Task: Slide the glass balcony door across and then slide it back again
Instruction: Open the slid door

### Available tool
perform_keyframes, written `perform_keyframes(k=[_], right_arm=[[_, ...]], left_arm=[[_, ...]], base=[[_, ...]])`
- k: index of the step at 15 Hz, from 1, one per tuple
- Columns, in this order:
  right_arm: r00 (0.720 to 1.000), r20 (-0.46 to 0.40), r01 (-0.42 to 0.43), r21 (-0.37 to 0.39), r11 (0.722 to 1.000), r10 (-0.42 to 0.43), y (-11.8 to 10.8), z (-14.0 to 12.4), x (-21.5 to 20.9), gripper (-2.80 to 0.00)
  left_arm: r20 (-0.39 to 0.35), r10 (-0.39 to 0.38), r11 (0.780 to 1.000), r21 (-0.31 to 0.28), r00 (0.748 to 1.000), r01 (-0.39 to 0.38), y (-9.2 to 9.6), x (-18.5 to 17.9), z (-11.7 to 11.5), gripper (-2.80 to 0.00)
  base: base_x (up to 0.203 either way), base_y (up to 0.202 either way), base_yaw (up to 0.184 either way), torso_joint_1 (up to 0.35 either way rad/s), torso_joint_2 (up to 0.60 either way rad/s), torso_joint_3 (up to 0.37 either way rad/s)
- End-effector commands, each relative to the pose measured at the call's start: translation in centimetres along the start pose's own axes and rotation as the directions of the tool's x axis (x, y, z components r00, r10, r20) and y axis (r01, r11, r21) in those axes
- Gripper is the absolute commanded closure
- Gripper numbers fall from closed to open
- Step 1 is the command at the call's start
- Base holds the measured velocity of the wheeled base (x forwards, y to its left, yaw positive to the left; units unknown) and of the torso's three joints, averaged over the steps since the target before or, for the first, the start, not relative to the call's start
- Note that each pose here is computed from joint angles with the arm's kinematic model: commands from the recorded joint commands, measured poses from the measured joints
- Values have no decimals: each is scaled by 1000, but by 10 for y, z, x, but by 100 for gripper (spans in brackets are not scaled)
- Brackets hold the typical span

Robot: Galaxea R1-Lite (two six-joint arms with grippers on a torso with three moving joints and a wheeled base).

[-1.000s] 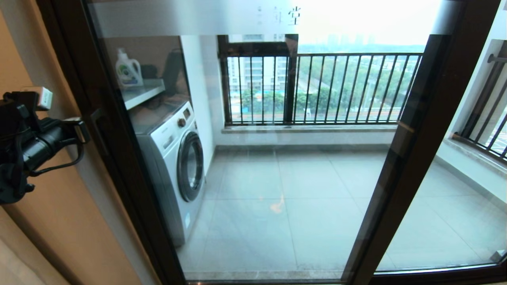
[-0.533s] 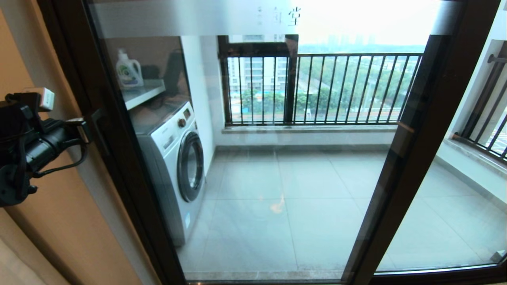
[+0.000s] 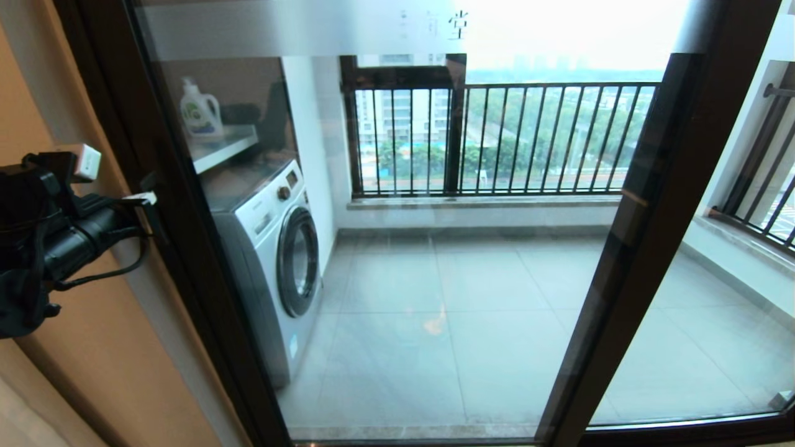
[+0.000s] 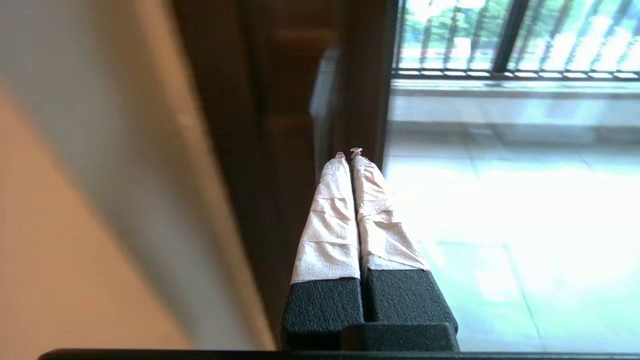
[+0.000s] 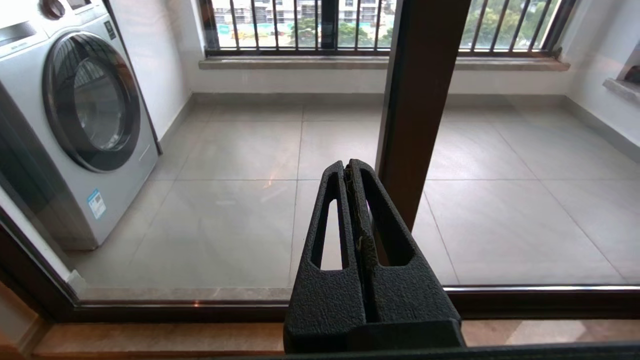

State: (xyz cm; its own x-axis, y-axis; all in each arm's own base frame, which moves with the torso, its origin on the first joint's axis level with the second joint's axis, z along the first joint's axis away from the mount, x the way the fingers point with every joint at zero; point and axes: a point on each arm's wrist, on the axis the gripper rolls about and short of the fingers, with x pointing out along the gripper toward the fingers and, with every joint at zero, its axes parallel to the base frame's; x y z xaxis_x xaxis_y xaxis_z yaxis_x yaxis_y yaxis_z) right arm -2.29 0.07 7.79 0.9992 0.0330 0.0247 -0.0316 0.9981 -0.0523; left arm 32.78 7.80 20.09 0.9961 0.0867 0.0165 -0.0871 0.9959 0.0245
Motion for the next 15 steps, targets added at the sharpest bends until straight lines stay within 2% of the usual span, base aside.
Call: perform_keyframes(k=[1,3,5,11,15], right_arm=[[1000,-9,-1,0,1000,1,0,-2,1,0],[1000,-9,-1,0,1000,1,0,-2,1,0],[1000,-9,-1,0,1000,1,0,-2,1,0],[1000,-9,-1,0,1000,1,0,-2,1,0],[1000,-9,-1,0,1000,1,0,-2,1,0]], left_arm=[[34,12,1000,0,999,-12,0,-11,11,0],[44,13,1000,2,999,-13,0,-10,14,0],[27,34,999,3,999,-34,7,0,6,0],[20,136,991,9,990,-136,50,-2,2,0],[-9,106,994,3,994,-105,56,10,-11,0]], base=[[0,0,0,0,0,0],[0,0,0,0,0,0],[0,0,0,0,0,0],[0,0,0,0,0,0],[0,0,0,0,0,0]])
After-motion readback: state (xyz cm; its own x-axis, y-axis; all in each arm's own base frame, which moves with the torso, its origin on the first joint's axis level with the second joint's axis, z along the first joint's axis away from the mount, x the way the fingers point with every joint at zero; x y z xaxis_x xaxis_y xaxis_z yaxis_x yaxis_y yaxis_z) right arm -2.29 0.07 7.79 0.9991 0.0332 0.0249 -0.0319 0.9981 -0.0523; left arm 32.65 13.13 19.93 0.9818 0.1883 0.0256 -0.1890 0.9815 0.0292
